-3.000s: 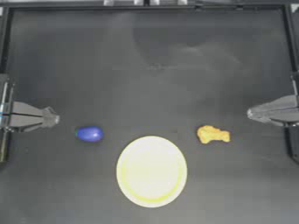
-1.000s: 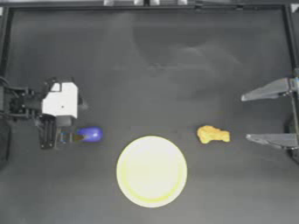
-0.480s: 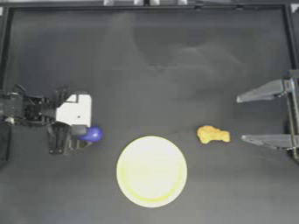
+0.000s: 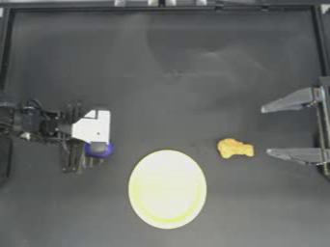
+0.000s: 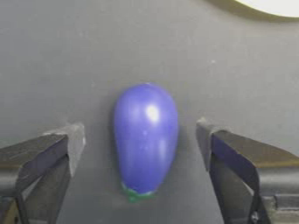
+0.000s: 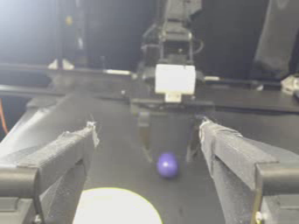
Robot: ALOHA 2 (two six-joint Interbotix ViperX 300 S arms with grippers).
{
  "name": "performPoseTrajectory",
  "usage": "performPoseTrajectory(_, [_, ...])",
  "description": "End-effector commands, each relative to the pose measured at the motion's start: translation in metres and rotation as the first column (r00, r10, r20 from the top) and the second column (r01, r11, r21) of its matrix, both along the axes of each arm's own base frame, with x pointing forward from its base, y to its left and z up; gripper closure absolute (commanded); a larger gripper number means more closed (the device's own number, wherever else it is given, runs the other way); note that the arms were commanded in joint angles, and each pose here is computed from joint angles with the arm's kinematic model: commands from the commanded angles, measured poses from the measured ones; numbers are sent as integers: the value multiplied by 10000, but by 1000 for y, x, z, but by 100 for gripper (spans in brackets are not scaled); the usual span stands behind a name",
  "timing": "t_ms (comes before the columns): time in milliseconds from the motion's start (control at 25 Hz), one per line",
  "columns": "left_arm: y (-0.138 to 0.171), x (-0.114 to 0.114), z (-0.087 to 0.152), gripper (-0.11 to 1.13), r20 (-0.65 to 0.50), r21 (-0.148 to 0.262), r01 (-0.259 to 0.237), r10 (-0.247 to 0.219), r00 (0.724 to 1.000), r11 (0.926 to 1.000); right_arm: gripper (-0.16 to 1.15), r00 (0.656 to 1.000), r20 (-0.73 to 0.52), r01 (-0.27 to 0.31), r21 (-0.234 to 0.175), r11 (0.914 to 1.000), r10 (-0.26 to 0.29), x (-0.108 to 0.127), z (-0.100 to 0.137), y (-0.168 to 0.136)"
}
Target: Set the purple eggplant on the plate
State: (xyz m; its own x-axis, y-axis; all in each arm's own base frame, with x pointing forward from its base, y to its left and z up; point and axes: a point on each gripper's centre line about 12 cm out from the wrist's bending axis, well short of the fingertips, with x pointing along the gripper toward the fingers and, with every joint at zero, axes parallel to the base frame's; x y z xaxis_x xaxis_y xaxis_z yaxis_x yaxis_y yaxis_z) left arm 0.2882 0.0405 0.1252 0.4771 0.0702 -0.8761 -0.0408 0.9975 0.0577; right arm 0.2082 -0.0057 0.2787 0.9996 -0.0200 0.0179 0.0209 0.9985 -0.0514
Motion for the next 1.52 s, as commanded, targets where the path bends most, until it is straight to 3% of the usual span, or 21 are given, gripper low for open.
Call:
performPoseTrajectory(40, [-1, 9, 3, -1, 325, 4, 31, -31, 9995, 10000, -1, 9998, 185, 4, 24, 10000, -5, 2, 6, 0])
performPoseTrajectory(240, [-3, 11, -3, 0, 291, -91, 9, -6, 9996, 10000, -1, 9998, 185, 4, 39, 10000, -4, 2, 6, 0])
performPoseTrajectory(360, [-5, 11, -5, 8, 185, -112, 41, -39, 9998, 9999, -1, 9998, 185, 4, 39, 10000, -4, 2, 6, 0])
performPoseTrajectory(440, [-5, 11, -6, 21, 141, -129, 30, -28, 9999, 9999, -1, 9999, 170, 4, 40, 10000, -4, 2, 6, 0])
performPoseTrajectory(600, [-6, 16, -1, 63, 174, -144, 72, -69, 9998, 9999, -1, 9999, 157, 24, 114, 9999, -26, 2, 5, 0])
performPoseTrajectory(680, [-5, 19, 2, 74, 141, -130, 81, -79, 9999, 9999, -1, 9999, 158, 33, 144, 9999, -35, 2, 5, -1])
performPoseTrajectory(840, [-6, 25, 13, 67, 264, -128, 120, -117, 9996, 9998, -1, 9999, 143, 33, 144, 9999, -35, 2, 5, -1])
performPoseTrajectory(1000, [-7, 35, 39, 66, 924, 22, 280, -281, 9953, 9996, -1, 9999, 143, 33, 129, 9999, -35, 2, 5, -1])
performPoseTrajectory(1120, [-13, 45, 62, 66, 1613, 261, 651, -684, 9845, 9975, -1, 9999, 128, 33, 145, 9999, -35, 2, 4, -1])
performPoseTrajectory(1320, [-32, 69, 85, 66, 2241, 606, 1495, -1594, 9614, 9869, -1, 9999, 128, 33, 145, 9999, -35, 2, 4, -1])
performPoseTrajectory(1520, [-53, 95, 83, 66, 2193, 774, 2226, -2344, 9471, 9718, -1, 9999, 98, 42, 175, 9998, -44, 2, 3, -1])
